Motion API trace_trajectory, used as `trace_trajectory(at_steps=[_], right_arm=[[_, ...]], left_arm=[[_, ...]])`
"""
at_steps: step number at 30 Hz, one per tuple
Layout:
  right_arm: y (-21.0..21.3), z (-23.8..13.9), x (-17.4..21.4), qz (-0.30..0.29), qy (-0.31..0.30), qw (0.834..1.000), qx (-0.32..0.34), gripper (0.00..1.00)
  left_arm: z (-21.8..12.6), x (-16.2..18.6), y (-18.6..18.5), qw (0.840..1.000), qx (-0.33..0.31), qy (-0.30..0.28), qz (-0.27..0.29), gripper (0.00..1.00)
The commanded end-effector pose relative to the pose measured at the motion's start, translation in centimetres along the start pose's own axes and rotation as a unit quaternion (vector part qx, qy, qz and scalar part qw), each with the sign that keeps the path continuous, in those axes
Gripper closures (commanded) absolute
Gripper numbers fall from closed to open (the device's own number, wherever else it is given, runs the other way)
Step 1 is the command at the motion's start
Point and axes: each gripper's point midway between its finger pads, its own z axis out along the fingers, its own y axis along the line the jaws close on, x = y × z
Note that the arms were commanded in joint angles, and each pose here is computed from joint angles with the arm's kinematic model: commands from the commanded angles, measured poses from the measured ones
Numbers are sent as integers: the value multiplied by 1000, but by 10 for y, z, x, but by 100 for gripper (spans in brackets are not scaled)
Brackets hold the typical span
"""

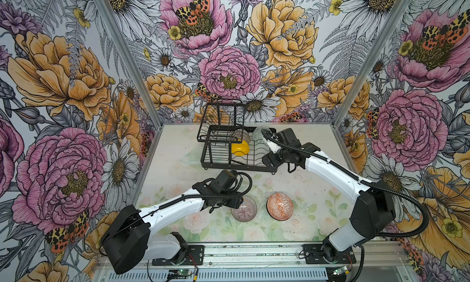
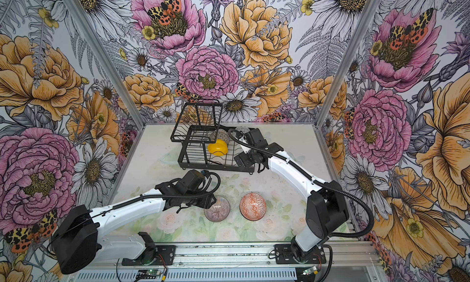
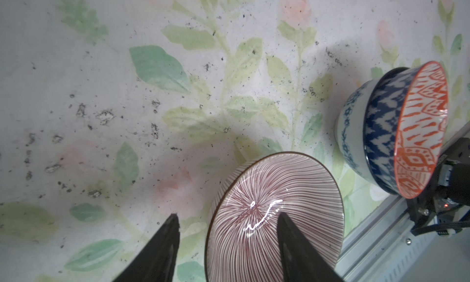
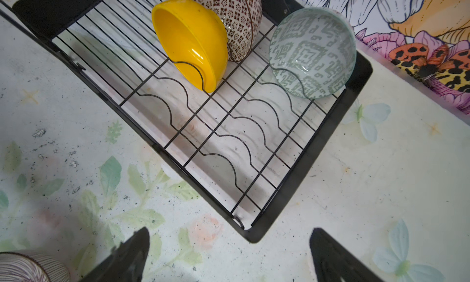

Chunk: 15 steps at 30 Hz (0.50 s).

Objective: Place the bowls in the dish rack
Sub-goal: 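Lower the left gripper onto the pink-striped bowl rim and close it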

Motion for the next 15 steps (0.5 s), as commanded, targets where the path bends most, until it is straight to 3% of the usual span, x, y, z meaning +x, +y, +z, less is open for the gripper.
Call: trace_trajectory(at_steps=[1,15], right_arm=[[-1,1,-6,13,-4,1000,-4,1],[-2,8,-1,17,5,1000,-8,1]], left_arm=[[6,1,-7,1000,16,-1,2,49],[21,22,3,999,1,32,-10,72]])
